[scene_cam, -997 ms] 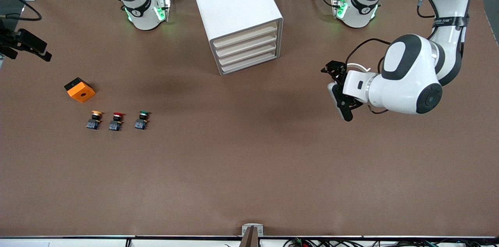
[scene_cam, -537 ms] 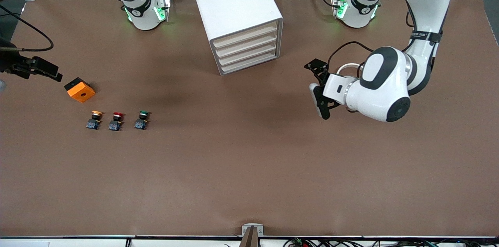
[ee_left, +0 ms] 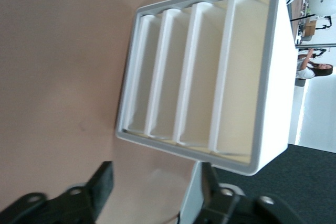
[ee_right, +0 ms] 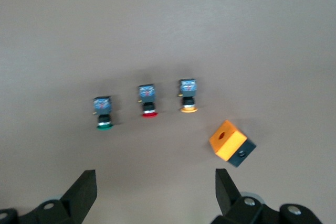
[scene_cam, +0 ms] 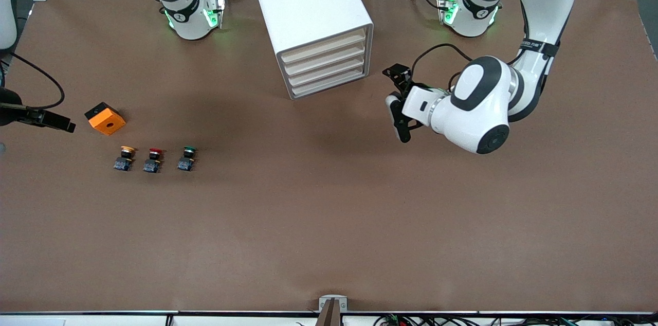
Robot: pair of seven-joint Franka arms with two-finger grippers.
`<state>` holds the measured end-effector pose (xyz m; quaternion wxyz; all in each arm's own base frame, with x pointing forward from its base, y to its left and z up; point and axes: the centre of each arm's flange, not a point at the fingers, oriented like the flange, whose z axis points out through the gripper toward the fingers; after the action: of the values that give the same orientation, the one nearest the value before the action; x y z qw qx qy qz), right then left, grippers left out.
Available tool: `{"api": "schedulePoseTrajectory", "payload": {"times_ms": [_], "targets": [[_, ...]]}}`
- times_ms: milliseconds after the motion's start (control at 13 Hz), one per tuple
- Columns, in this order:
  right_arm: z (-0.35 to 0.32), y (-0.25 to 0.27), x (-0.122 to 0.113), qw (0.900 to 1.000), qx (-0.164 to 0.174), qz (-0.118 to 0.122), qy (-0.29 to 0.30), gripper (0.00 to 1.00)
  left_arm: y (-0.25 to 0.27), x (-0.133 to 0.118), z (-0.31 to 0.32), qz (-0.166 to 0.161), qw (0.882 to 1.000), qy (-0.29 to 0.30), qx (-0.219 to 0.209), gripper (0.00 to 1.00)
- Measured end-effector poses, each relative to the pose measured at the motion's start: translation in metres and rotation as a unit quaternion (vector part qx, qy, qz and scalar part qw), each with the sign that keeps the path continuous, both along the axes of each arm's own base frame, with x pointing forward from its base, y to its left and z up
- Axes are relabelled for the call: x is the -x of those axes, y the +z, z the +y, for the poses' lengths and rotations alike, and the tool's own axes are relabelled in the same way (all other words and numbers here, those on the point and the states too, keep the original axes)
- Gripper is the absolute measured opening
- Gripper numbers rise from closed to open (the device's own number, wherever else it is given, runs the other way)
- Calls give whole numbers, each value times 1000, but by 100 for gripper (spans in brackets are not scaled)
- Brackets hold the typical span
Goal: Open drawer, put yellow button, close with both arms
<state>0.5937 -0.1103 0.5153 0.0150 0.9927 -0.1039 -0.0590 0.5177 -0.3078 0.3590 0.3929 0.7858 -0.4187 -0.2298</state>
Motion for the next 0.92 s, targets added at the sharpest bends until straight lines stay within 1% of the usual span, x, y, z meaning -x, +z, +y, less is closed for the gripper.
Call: {"api": "schedulePoseTrajectory", "payload": {"times_ms": [77, 153, 230, 307, 460, 537, 690, 920], "targets": [[-9, -15, -5, 1000, 4, -2, 4, 100, 2, 6, -10, 8, 1000, 1, -1, 71], [-19, -33, -9, 1000, 6, -9, 12, 100, 3, 12, -20, 15, 1000, 0, -5, 64], [-29, -52, -10, 1000, 8, -16, 14, 100, 4, 18, -31, 24, 1000, 0, -11, 63], [-40, -72, -9, 1000, 10, -25, 13, 100, 4, 25, -41, 32, 999, -1, -13, 59], [-55, -113, -4, 999, 14, -45, 6, 100, -1, 39, -60, 46, 999, -10, -13, 60], [-62, -134, 0, 999, 16, -50, 2, 100, -6, 44, -66, 52, 998, -15, -12, 61], [-72, -171, 4, 998, 17, -53, -6, 100, -18, 50, -76, 63, 998, -21, -12, 61], [-75, -210, 9, 998, 11, -62, -16, 100, -28, 55, -84, 68, 997, -26, -14, 61]]}}
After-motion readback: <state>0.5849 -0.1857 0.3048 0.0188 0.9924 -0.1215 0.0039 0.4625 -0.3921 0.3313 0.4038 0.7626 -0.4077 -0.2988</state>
